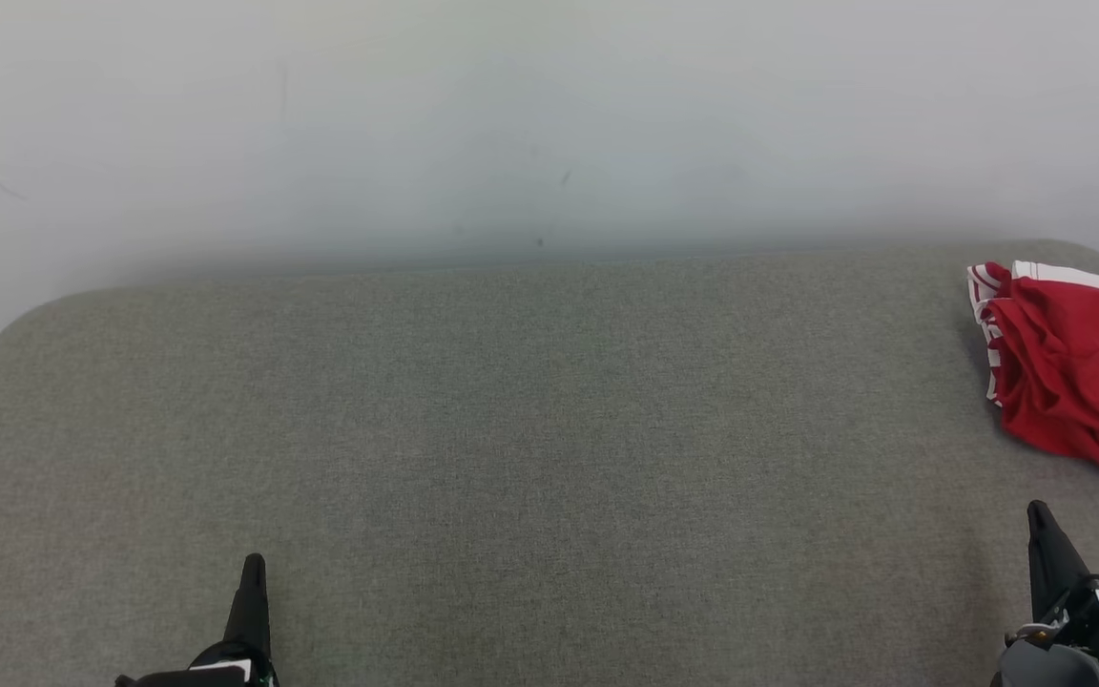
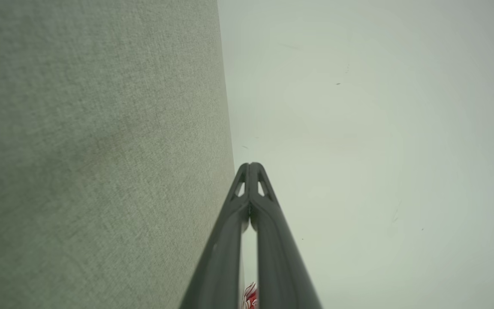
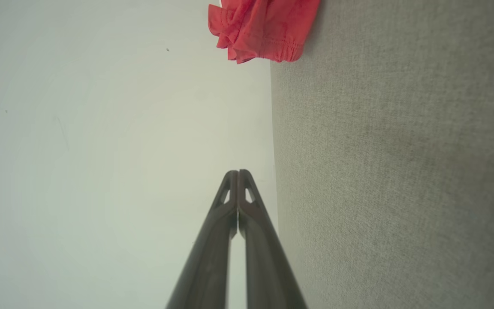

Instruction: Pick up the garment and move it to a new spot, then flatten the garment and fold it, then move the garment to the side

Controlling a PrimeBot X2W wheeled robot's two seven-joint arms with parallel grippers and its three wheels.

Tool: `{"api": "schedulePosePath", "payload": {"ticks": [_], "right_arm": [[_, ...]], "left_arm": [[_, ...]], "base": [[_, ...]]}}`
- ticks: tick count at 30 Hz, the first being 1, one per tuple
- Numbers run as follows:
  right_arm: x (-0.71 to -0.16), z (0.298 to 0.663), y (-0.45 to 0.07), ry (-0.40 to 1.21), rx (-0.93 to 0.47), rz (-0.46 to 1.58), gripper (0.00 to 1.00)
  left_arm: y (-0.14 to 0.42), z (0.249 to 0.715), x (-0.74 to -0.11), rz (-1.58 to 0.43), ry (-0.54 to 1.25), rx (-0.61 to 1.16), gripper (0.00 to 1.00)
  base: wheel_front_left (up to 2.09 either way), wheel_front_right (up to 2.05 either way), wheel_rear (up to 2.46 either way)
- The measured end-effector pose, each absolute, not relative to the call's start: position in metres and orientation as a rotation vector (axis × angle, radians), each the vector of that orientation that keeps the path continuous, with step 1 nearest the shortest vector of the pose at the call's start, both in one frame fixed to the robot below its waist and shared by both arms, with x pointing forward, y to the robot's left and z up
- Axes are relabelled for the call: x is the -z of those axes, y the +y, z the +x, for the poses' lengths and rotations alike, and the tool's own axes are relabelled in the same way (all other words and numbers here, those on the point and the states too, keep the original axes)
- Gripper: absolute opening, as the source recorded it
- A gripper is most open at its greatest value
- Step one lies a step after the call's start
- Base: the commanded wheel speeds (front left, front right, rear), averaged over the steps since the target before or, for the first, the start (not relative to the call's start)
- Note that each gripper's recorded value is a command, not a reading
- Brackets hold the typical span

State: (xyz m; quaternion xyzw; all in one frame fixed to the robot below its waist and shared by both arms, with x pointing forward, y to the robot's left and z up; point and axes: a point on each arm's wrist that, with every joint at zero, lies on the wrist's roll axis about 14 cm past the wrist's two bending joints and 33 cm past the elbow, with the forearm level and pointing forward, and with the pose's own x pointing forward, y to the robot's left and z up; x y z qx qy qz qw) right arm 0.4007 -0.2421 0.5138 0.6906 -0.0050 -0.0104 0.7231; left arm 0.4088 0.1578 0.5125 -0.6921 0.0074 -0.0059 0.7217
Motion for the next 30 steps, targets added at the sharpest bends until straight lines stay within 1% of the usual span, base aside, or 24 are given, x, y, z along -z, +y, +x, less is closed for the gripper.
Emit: {"api": "schedulePosePath", "payload": {"ticks": [7,30], "right_arm": [[-0.5137,0.4023,-0.2442,-0.017,0.022,1.571,0.00],[-0.5139,0.4023,-0.2442,-0.018,0.021,1.573,0.00]], "left_arm": [[0.1567,0.4118,-0.5124,-1.571,0.022,0.015,0.00],[0.1567,0.4120,-0.5127,-1.573,0.021,0.015,0.00]], "base": [[0.00,0.00,0.00],[0.00,0.00,0.00]]}}
